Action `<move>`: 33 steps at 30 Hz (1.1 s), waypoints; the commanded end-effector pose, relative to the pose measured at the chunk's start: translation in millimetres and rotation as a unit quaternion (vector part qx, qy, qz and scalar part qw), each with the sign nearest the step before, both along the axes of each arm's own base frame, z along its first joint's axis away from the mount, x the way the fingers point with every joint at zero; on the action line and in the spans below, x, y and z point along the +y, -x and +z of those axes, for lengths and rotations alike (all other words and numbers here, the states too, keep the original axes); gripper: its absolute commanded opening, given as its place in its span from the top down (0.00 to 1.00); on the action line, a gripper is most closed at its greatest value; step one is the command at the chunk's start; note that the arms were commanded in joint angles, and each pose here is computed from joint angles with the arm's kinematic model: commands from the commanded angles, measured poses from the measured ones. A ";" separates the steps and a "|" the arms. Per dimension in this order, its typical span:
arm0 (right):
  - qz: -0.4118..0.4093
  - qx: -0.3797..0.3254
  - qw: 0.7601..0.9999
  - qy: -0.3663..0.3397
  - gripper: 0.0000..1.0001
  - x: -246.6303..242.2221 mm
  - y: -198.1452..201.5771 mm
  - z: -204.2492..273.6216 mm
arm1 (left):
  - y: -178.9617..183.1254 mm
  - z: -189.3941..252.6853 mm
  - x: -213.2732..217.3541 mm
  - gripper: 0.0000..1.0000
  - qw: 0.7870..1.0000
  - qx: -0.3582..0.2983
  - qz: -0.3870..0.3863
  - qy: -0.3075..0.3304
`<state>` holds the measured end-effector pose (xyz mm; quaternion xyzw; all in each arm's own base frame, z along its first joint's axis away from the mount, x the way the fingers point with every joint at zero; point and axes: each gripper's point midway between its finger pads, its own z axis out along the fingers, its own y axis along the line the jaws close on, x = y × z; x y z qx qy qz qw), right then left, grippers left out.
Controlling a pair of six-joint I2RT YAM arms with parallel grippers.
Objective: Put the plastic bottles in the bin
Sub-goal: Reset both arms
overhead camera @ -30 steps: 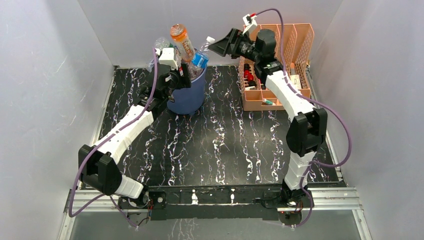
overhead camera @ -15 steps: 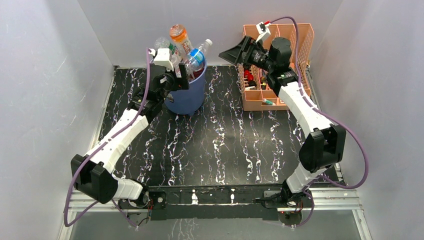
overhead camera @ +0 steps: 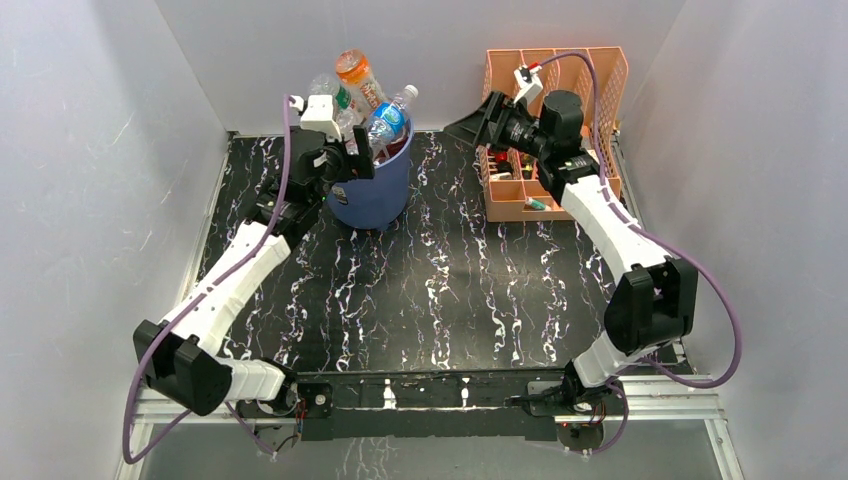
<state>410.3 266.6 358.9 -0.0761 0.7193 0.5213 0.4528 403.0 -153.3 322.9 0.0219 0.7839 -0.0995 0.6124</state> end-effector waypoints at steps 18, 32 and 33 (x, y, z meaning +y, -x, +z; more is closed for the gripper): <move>-0.209 -0.007 0.962 0.176 0.02 -113.8 61.2 -60.3 | 96.3 25.1 70.8 0.02 0.996 -0.002 0.083 0.033; -0.448 -0.072 0.849 0.271 0.02 -230.8 102.7 -141.9 | 83.9 -135.5 96.9 0.02 0.981 0.090 0.173 -0.013; -0.451 -0.077 0.846 0.274 0.02 -233.3 103.0 -145.7 | 80.6 -143.8 100.0 0.02 0.980 0.090 0.178 -0.014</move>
